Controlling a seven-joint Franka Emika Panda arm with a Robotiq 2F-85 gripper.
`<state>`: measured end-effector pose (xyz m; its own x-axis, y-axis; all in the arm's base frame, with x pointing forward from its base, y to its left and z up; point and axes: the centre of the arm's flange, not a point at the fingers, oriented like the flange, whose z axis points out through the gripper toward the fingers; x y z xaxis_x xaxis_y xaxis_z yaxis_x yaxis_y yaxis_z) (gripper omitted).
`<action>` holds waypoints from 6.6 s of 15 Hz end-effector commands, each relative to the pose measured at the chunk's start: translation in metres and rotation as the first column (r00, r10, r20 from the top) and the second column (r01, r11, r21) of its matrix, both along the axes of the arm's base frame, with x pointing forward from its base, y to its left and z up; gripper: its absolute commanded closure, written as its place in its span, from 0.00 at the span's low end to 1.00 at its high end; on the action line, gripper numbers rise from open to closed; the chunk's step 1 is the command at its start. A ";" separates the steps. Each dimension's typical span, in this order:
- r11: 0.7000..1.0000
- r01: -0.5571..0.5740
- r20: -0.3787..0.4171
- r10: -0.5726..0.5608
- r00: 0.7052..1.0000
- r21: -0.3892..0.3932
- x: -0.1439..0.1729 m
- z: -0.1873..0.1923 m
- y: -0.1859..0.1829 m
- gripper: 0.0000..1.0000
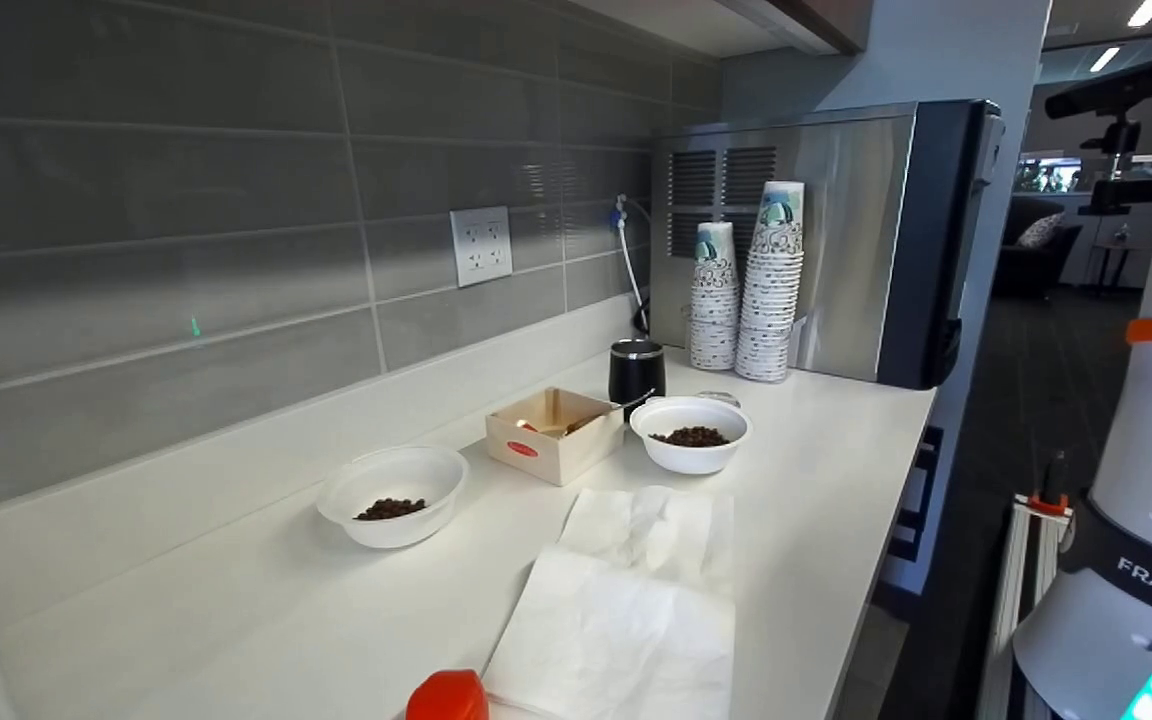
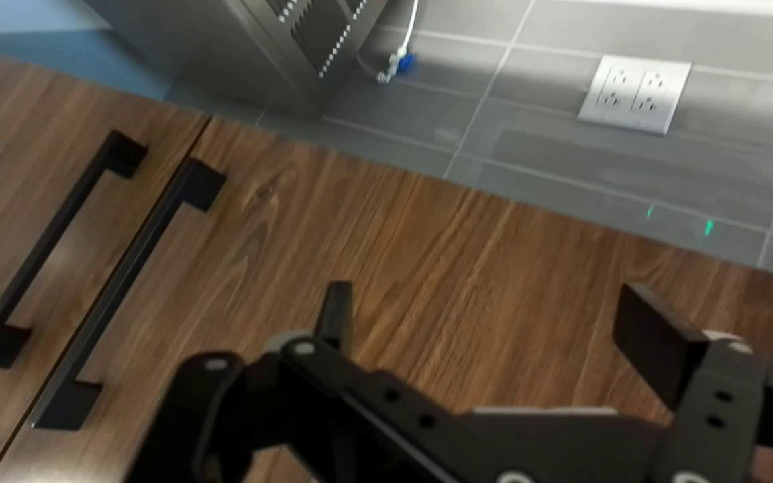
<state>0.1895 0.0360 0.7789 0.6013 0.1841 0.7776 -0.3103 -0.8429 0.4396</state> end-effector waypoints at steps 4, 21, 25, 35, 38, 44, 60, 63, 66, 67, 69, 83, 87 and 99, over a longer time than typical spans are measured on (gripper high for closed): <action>0.998 0.006 0.202 0.007 0.979 -0.062 0.022 0.037 -0.054 0.00; 0.989 0.147 0.336 -0.131 0.933 -0.024 0.038 0.054 -0.197 0.00; 0.994 0.111 0.327 -0.102 0.940 -0.008 0.041 0.057 -0.222 0.00; 0.999 0.011 0.277 -0.020 0.961 0.034 0.076 0.059 -0.254 0.00; 0.999 0.012 0.264 -0.023 0.964 0.042 0.090 0.058 -0.266 0.00; 0.997 0.038 0.243 -0.052 0.969 0.062 0.106 0.052 -0.290 0.00; 0.991 0.091 0.246 -0.112 0.963 0.096 0.090 0.047 -0.322 0.00; 0.990 0.098 0.244 -0.120 0.962 0.099 0.074 0.049 -0.318 0.00; 0.990 0.111 0.240 -0.130 0.962 0.090 0.051 0.051 -0.312 0.00; 0.989 0.118 0.236 -0.135 0.962 0.088 0.043 0.051 -0.312 0.00; 0.988 0.131 0.227 -0.147 0.963 0.082 0.025 0.050 -0.311 0.00; 0.985 0.159 0.221 -0.169 0.961 0.061 -0.065 0.033 -0.279 0.00; 0.983 0.179 0.221 -0.185 0.958 0.047 -0.089 0.025 -0.263 0.00; 0.969 0.249 0.203 -0.242 0.949 -0.007 -0.153 0.001 -0.228 0.00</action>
<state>0.0620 -0.1948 0.7941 0.4342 0.0808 0.8972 -0.5693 -0.7472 0.3429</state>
